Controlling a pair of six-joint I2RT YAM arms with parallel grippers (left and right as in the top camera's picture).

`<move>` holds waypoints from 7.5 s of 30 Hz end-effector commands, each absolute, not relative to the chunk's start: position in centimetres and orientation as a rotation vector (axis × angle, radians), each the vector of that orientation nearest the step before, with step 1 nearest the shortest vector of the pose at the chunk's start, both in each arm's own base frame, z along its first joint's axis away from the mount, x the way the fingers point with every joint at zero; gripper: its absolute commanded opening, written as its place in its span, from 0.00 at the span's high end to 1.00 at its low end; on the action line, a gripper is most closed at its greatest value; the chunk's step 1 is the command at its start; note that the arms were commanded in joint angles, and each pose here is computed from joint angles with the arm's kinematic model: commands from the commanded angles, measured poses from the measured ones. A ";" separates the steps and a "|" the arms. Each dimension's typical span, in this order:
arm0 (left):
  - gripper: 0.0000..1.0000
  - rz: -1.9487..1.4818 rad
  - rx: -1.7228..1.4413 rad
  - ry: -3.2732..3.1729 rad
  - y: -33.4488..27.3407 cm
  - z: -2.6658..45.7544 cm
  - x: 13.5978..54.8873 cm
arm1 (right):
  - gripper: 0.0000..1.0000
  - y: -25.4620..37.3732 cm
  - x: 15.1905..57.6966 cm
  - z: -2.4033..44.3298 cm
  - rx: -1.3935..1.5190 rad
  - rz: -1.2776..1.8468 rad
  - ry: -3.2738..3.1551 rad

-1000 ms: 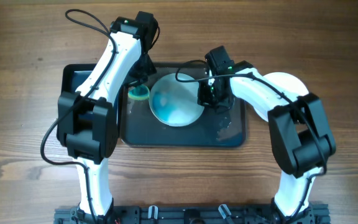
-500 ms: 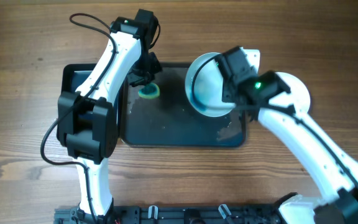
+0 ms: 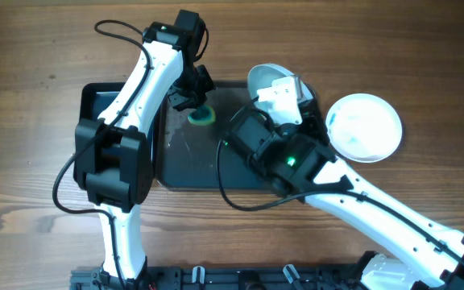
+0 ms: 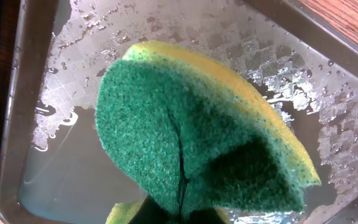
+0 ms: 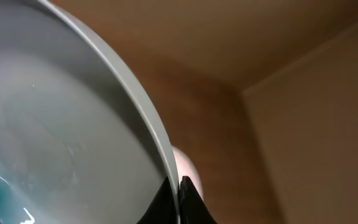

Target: Clean dirty plates on tray and stack at the side

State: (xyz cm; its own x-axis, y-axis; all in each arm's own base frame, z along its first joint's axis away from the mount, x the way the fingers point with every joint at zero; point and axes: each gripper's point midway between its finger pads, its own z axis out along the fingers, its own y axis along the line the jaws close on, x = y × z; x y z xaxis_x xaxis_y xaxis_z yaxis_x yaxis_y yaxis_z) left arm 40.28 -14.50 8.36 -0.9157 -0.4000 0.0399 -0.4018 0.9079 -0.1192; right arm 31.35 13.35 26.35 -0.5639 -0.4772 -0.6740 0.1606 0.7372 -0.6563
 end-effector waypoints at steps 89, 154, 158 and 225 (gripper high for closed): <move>0.96 -0.491 0.396 -3.155 -0.1 12.2 38.2 | 0.52 3.8 34.6 17.1 0.231 0.370 2.729; 0.00 0.154 0.662 -3.349 -0.6 19.6 35.7 | 0.00 4.6 23.7 34.4 -0.045 0.334 2.363; 0.00 0.154 0.662 -3.349 -0.6 19.6 35.7 | 0.00 4.6 23.8 34.2 -0.044 0.334 2.367; 0.00 0.154 0.662 -3.349 -0.6 19.6 35.7 | 0.00 4.4 24.1 18.0 -0.197 0.195 1.542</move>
